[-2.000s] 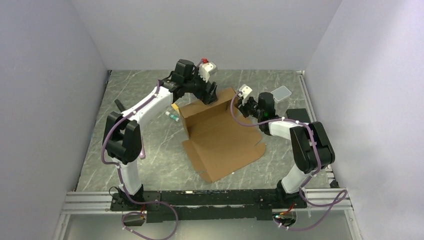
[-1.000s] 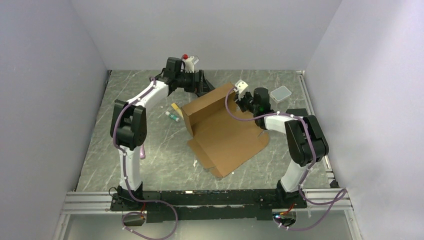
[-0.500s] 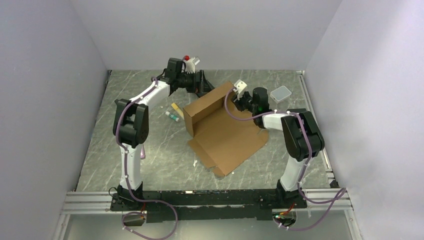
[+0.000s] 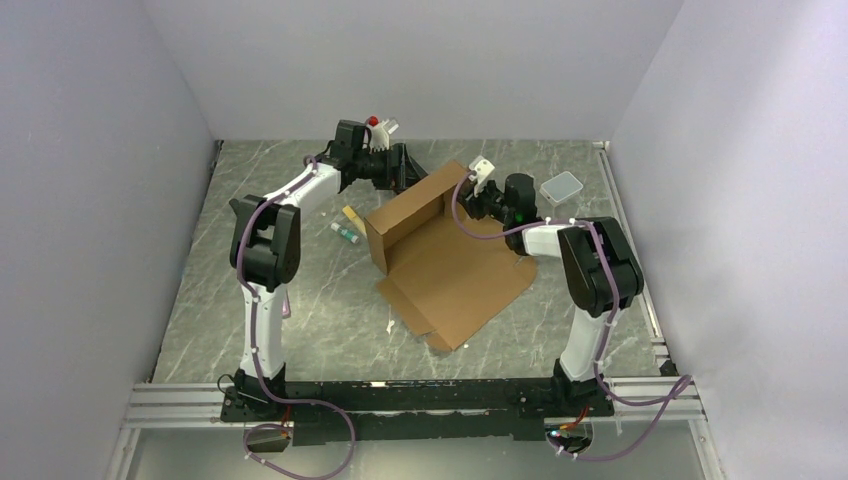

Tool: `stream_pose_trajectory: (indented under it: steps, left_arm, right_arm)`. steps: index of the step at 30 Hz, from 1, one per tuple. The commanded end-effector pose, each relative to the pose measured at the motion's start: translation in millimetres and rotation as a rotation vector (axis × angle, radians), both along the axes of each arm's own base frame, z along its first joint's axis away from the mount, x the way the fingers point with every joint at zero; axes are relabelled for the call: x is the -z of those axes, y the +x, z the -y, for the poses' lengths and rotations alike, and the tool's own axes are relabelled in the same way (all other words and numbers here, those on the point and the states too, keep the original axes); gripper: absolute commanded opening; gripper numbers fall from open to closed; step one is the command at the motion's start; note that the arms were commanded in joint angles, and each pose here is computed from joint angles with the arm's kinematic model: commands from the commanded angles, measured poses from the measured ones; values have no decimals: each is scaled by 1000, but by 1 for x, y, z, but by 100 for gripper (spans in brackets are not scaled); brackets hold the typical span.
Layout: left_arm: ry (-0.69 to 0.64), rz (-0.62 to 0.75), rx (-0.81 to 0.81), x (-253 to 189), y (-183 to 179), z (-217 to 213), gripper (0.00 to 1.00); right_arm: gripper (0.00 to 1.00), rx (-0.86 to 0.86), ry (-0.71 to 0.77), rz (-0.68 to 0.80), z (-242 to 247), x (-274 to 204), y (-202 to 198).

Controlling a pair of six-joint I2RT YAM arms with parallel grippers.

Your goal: Fold the paper box

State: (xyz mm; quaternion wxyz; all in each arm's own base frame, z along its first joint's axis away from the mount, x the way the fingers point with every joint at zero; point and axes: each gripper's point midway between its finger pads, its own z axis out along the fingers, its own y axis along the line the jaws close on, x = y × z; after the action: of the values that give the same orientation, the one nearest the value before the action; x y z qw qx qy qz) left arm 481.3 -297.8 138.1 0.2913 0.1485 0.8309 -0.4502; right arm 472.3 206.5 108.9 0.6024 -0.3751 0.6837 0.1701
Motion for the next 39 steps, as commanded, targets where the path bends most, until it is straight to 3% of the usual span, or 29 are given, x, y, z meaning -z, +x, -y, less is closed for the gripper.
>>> stream_pose_trajectory:
  steps: [1,9,10,13,22,27,35,39]
  left_arm:
    - [-47,17,35,-13,0,7,88]
    - [-49,-18,44,-4,-4,7,87]
    - [-49,-21,42,-3,-4,7,87]
    - [-43,-24,35,-1,-4,6,87]
    - [-46,-34,19,-1,-4,5,88]
    - [-52,-39,26,0,-6,6,88]
    - [-47,-31,21,-2,-7,3,89]
    - [-48,-18,1,-7,-3,-2,89]
  right_arm:
    - [35,-60,124,75,-18,-32,7]
    - [31,-83,221,88,-26,-33,6]
    - [27,-83,228,96,-26,-33,5]
    - [0,-43,242,104,-22,-31,8]
    - [0,249,119,119,19,-19,30]
    - [0,177,113,89,5,-16,24]
    - [33,17,161,48,-19,-15,5]
    - [42,27,177,44,-13,-19,6]
